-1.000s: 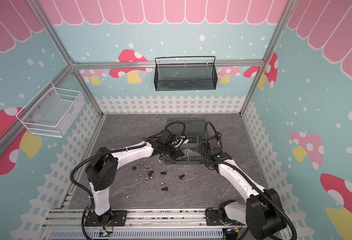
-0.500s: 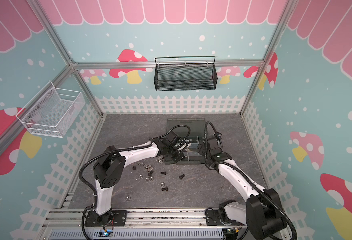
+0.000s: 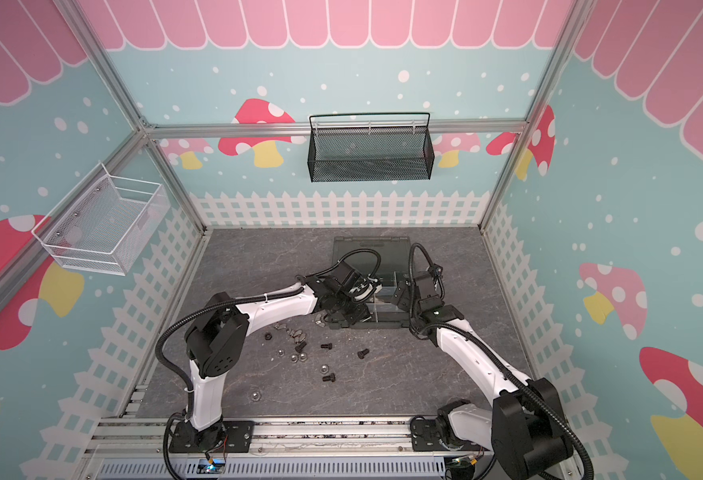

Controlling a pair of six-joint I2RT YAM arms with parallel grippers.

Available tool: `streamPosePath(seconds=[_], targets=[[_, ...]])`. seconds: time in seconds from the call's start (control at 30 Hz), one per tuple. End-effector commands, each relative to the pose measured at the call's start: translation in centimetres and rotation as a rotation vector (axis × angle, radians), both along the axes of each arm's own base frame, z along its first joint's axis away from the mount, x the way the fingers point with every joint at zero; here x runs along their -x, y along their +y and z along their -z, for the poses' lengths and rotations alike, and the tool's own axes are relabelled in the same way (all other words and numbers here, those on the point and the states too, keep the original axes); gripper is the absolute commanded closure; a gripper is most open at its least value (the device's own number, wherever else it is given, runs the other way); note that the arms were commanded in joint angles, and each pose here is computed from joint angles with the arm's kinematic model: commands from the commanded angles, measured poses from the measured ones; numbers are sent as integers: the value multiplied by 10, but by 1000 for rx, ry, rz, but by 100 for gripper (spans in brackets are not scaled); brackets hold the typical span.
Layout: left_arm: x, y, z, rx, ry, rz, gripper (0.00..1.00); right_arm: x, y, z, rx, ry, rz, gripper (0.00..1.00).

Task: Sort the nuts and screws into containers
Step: 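Move the left gripper back to the pile above a steel bolt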

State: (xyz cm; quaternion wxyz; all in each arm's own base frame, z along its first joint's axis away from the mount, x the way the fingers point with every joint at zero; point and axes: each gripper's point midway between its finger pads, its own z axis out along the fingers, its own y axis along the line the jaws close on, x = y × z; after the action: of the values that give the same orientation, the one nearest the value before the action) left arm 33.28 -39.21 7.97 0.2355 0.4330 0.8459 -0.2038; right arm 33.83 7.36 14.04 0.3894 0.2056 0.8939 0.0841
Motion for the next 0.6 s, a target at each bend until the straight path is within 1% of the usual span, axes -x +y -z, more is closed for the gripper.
streamPosePath(seconds=[0.0,0.1,0.17,0.23,0.3,0.33,0.43,0.5,0.57], targets=[[-5,-1,-44,66,-85,-49,71,5,-7,-1,4,1,33,3],[-8,10,-58,77,-114,-128,71,6,-8,-1,5,1,33,3],[-15,23,-68,78,-139,-217,70,6,-8,-2,4,-2,33,3],[-25,44,-76,52,-182,-364,69,6,-8,-3,5,-5,33,3],[-33,70,-86,37,-208,-524,62,6,-8,-3,5,-5,32,3],[-35,85,-90,32,-212,-614,61,6,-8,-3,6,-6,35,3],[-36,125,-89,58,-144,-828,59,5,-7,-2,4,-3,33,3],[-34,147,-84,83,-89,-924,59,5,-6,-2,2,-1,31,3],[-31,166,-77,93,-62,-999,59,4,-6,-1,1,3,28,3]])
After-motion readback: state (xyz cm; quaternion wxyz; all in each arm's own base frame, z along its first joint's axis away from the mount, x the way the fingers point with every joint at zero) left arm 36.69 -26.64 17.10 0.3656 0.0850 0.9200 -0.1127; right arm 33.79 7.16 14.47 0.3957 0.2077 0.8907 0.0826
